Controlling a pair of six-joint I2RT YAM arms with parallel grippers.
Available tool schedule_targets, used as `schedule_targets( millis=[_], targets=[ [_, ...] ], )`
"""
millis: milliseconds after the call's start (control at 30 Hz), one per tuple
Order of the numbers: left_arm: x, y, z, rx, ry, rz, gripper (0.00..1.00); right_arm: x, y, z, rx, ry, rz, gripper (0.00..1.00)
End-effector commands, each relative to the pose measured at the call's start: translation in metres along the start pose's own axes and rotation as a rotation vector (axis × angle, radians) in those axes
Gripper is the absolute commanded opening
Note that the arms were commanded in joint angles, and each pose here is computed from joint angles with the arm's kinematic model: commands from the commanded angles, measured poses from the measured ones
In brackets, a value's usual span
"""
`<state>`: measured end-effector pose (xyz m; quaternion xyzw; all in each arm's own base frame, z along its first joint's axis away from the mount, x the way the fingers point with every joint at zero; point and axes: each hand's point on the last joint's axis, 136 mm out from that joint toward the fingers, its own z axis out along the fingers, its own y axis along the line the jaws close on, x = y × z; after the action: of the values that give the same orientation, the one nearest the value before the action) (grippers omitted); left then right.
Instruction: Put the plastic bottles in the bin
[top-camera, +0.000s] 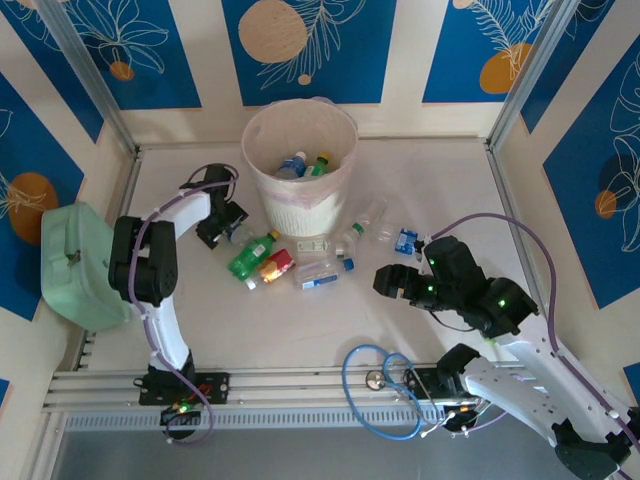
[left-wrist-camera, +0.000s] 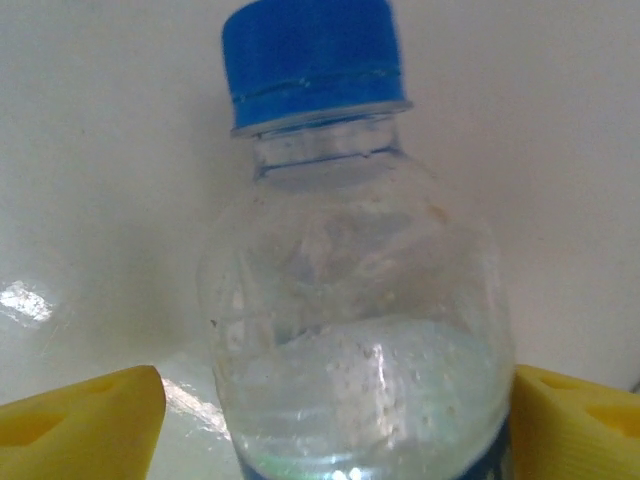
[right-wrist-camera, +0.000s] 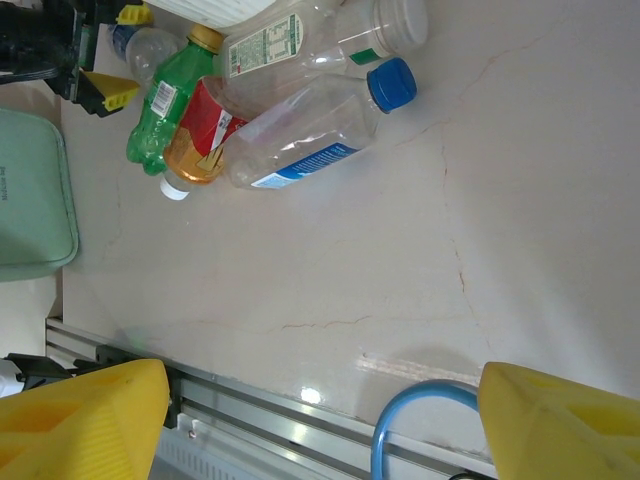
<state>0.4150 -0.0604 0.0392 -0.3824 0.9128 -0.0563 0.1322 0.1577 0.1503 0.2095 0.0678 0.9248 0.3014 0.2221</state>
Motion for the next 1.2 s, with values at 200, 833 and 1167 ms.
schedule_targets(
  millis=[200, 833, 1167],
  targets=[
    [-0.003, 0.009, 0.005, -0.044, 0.004, 0.002, 0.73, 0.003, -0.008, 0.002, 0.037, 0.008, 0.017, 0.81],
    [-0.005, 0.014, -0.043, 0.009, -0.053, 0.048, 0.59, 0.003, -0.013, -0.002, 0.045, -0.012, 0.023, 0.81],
    [-0.003, 0.026, -0.141, 0.135, -0.175, 0.159, 0.58, 0.002, -0.011, 0.002, 0.036, -0.009, 0.022, 0.80]
  ],
)
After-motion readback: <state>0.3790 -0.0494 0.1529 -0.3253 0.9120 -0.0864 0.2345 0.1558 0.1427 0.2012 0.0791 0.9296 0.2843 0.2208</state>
